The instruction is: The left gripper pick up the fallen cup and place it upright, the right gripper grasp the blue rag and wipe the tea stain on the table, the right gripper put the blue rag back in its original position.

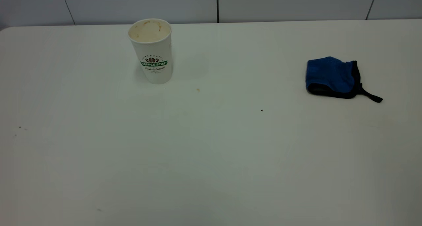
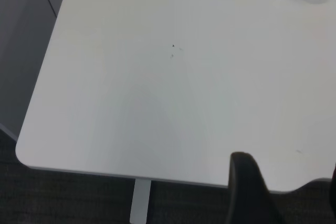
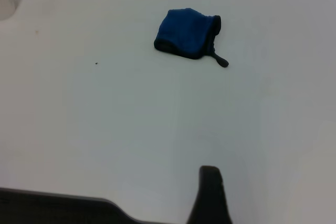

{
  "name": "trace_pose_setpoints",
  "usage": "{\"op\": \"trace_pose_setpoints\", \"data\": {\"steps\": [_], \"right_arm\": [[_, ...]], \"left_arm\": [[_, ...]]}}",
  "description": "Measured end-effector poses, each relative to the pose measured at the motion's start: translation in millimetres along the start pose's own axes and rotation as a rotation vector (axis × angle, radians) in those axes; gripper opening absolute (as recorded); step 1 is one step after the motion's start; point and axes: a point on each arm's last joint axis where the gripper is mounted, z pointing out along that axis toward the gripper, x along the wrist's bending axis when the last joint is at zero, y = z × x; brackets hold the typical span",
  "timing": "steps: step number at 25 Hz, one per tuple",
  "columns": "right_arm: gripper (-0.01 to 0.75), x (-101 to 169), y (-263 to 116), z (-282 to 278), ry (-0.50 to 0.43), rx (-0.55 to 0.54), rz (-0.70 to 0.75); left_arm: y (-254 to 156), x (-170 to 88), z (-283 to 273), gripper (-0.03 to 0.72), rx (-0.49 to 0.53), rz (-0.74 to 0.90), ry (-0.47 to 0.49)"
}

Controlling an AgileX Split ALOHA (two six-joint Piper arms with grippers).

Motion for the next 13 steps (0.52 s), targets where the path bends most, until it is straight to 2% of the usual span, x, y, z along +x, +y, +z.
{"op": "trace_pose_setpoints", "data": {"steps": [13], "right_arm": [[0.319, -0.1, 0.0, 0.0, -0.001, 0.0, 0.0]], "left_arm": [[0.0, 0.0, 0.0, 0.411, 0.0, 0.0, 0.0]]}}
